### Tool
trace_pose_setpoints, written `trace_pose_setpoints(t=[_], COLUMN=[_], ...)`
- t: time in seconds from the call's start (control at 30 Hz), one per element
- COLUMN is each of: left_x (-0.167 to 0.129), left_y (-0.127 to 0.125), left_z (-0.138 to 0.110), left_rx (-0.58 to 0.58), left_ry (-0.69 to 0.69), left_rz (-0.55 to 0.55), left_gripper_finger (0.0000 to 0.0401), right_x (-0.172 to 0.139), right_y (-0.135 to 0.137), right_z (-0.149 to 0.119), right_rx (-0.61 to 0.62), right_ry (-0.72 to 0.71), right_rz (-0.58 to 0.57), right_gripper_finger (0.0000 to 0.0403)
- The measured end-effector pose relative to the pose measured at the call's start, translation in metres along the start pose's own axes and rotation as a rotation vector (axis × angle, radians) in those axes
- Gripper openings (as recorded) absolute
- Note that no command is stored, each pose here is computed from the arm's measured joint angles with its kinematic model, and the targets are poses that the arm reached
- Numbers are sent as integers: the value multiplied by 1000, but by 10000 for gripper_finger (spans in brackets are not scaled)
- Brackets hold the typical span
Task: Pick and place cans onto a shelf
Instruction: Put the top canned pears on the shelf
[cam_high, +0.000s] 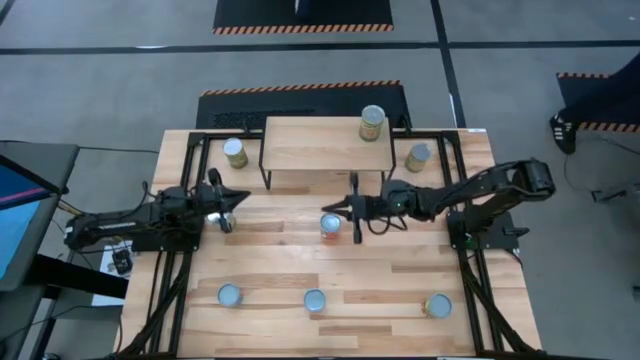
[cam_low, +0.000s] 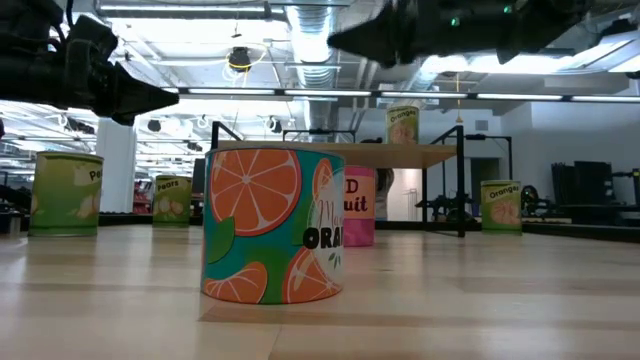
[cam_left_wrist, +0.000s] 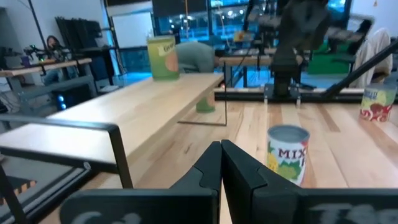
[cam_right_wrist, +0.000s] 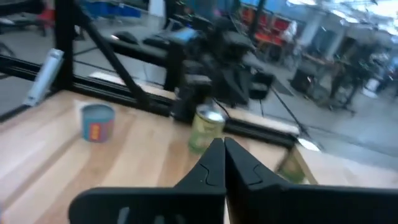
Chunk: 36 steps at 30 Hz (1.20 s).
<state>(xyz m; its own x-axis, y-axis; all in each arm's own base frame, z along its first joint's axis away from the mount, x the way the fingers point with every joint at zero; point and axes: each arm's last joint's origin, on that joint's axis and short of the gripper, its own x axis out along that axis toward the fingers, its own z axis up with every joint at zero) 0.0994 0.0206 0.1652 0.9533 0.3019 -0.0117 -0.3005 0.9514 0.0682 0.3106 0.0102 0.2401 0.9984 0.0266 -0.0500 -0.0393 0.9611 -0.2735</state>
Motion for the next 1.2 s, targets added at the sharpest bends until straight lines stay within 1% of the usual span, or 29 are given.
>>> trace_pose_setpoints(t=[0.1,0.13,0.23,0.33,0.37,0.47,0.6,0.7,0.87,1.03,1.13,1.2], left_x=[2,3,4,5,5,6,6,8,20,38,50,57], left_y=[0,-1,-1,-1,0,5,11,15,25,41,56,67], left_z=[-3,-4,-4,-3,1,14,25,37,51,63,73,78], left_rx=[-1,0,2,22,28,45,79,82,34,1,-5,4], left_ry=[33,44,61,117,115,107,173,230,317,497,637,757], left_rz=[-2,-3,-4,4,32,175,334,408,499,570,611,631], left_gripper_finger=[0,0,0,0,0,0,0,0,0,0,0,0], right_x=[3,5,11,10,8,-7,-30,-44,-61,-70,-73,-73], right_y=[12,16,25,29,29,27,18,14,13,13,13,13], right_z=[-5,-6,-17,-24,-26,-36,-35,-30,-23,-19,-18,-18], right_rx=[-11,-11,-29,-45,-46,-46,-39,-47,-93,-131,-138,-139], right_ry=[27,16,14,-66,-94,-130,-202,-226,-209,-172,-158,-149], right_rz=[43,49,66,55,48,28,-25,-40,-33,-14,-11,-8], right_gripper_finger=[15,14,7,7,8,7,5,12,13,5,10,14])
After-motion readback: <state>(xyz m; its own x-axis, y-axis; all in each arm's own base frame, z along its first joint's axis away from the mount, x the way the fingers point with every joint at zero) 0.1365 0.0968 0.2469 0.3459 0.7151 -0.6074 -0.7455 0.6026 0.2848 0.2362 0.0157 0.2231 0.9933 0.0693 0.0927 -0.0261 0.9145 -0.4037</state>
